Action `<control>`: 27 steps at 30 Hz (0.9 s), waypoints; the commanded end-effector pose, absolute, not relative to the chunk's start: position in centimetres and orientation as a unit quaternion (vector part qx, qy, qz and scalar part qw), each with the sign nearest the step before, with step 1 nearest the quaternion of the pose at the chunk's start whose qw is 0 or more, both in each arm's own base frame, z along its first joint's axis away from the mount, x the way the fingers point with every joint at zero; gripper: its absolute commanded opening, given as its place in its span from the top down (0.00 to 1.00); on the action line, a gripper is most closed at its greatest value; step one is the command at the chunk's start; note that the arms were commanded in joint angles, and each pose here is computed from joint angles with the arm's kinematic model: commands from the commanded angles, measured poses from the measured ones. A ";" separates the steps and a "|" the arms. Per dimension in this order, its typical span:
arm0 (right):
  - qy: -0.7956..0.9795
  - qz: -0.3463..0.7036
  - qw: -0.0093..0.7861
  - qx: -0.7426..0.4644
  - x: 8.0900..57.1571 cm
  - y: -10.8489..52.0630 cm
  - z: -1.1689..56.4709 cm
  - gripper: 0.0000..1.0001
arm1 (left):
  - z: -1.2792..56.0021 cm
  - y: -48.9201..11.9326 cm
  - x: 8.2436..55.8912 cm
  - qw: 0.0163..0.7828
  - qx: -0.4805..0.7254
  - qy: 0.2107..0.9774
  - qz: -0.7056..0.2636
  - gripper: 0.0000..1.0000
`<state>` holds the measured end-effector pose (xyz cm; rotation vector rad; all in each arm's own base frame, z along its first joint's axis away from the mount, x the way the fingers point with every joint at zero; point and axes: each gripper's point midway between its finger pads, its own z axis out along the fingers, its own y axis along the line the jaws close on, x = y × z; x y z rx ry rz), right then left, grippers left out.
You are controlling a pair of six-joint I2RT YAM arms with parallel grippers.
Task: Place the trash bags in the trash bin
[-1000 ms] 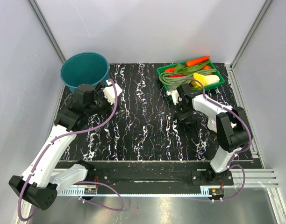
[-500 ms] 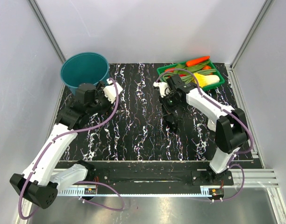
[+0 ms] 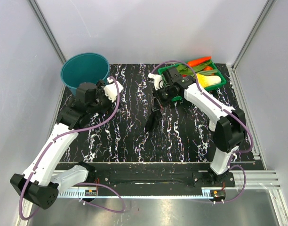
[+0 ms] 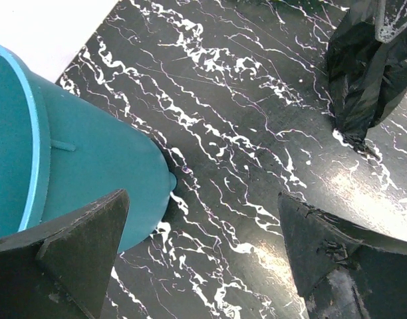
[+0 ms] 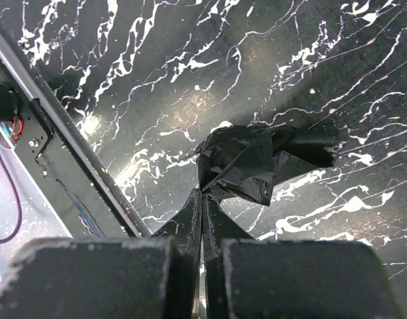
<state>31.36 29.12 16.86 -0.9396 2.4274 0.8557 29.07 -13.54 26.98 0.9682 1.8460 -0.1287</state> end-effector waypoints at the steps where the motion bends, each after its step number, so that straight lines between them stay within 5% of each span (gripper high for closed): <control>1: 0.850 0.337 0.226 -0.335 30.6 29.8 20.9 1.00 | 30.6 -13.5 30.0 0.551 0.386 0.738 -0.038 0.01; 27: 0.912 0.129 0.265 -0.284 29.5 13.8 16.4 1.00 | 29.7 -14.8 30.6 0.538 0.406 0.737 -0.059 0.01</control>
